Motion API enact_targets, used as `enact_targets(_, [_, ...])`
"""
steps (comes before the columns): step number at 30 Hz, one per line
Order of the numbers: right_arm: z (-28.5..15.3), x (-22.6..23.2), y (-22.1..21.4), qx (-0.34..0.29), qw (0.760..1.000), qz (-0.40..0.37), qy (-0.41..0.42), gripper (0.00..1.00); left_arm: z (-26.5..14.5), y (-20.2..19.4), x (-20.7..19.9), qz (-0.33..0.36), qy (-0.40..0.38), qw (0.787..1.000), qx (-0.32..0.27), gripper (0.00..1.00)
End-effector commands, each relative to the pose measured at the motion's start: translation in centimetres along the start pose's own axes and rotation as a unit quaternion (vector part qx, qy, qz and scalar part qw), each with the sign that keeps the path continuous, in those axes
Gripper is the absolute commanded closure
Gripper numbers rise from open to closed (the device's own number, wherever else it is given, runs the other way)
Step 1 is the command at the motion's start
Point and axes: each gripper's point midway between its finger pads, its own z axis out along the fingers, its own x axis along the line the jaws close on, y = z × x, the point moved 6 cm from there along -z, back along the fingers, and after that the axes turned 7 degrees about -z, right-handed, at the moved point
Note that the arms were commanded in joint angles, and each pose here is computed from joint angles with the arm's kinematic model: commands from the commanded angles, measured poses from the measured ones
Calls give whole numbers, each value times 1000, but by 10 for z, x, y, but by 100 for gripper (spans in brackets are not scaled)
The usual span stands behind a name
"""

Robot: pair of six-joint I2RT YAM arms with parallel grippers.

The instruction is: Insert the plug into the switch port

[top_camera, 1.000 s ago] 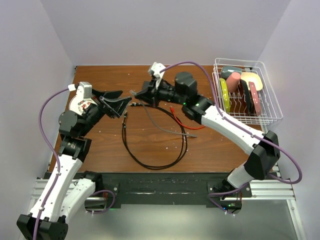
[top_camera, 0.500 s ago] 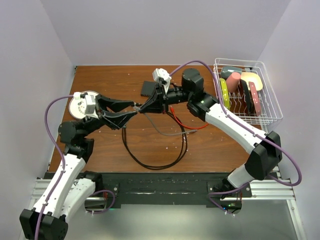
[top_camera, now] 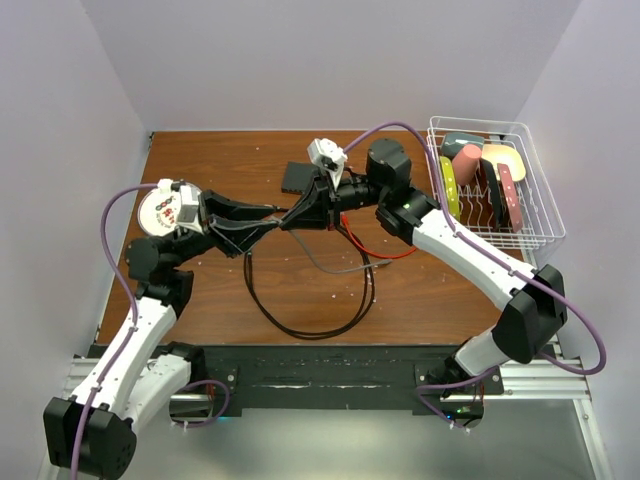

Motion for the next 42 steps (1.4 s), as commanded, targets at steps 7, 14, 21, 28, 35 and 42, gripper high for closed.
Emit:
enact_targets(7, [0,8,19,-28,999,-19,9,100,1,1,-10,11,-43,999,-1,75])
enact_targets(14, [2,8,24,-34,999,-22,-7,100,6,-4,-10,-6,-61,998,10,100])
enact_targets(21, [-4,-2,33,-37,995,-31,-92,54,8,5,-5,-13,-14,1000,-10,100])
enact_targets(28, [-20,-10,48,-34,961,-52,-271,13,6,23,20,-72,141,985,-62,100])
enact_targets(35, [-11,-15,44,-12,920,-75,-384,16,-4,23,35,-148,244,954,-90,100])
enact_targets(42, [18,-18,22,32,908,-89,-407,25,-7,18,45,-166,282,941,-88,100])
